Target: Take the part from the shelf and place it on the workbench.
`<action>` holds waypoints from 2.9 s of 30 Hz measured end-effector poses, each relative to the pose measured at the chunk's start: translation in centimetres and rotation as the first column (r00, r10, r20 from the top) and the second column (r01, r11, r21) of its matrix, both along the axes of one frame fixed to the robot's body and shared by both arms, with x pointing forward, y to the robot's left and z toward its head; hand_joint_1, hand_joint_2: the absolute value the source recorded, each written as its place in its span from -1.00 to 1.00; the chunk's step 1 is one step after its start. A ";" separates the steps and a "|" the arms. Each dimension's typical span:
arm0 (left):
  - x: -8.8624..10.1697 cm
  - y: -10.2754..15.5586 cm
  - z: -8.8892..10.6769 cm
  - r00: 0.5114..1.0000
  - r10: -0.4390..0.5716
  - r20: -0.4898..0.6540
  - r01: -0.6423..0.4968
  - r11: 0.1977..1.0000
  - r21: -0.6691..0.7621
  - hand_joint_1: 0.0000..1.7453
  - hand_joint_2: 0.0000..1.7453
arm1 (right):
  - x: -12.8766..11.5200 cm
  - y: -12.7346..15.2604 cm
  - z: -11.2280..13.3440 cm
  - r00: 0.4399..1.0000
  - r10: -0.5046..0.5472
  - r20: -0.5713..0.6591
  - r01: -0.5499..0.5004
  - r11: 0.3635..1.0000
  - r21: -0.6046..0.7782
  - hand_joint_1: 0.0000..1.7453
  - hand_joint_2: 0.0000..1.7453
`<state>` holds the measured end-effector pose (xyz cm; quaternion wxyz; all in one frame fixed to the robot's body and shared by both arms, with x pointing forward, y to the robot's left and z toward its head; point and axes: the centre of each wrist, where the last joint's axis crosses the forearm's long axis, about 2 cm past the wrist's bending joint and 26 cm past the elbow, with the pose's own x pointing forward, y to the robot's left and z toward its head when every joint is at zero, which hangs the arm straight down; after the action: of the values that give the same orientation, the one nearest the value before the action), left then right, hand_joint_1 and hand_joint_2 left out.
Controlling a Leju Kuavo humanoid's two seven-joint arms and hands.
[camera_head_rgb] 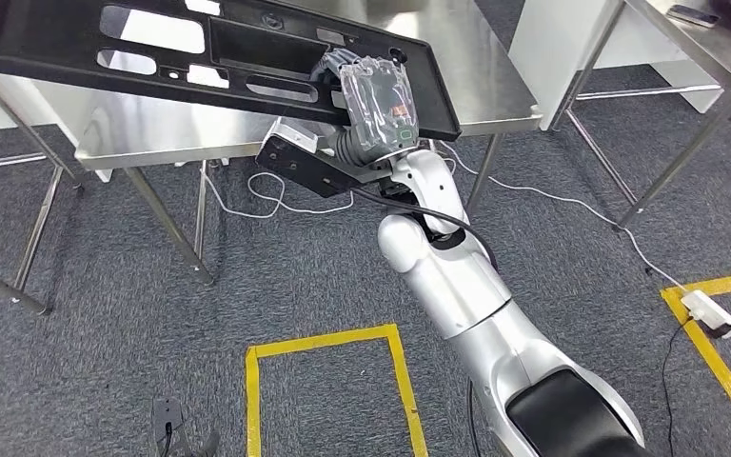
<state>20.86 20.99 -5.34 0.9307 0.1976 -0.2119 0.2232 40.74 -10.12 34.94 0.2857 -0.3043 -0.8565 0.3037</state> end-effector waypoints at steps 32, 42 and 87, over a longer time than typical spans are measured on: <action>-0.7 0.9 -0.5 0.999 0.054 0.002 -0.054 0.999 0.004 -1.00 1.00 | -0.1 0.7 0.0 0.999 0.019 0.050 -0.020 1.000 0.008 0.98 1.00; -1.8 1.6 -1.1 0.995 0.101 0.023 -0.101 0.995 -0.011 -1.00 1.00 | 0.2 -0.8 -1.3 0.998 0.031 0.061 -0.036 0.995 0.097 0.98 1.00; -2.6 3.2 -1.6 0.997 0.033 0.073 -0.035 0.999 0.030 -1.00 1.00 | -0.7 -8.8 -7.8 0.986 -0.155 0.066 0.139 0.969 0.203 0.98 1.00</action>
<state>18.29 24.22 -6.96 0.9152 0.2073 -0.2457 0.2429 40.08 -18.88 27.11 0.3009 -0.3491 -0.8684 0.1827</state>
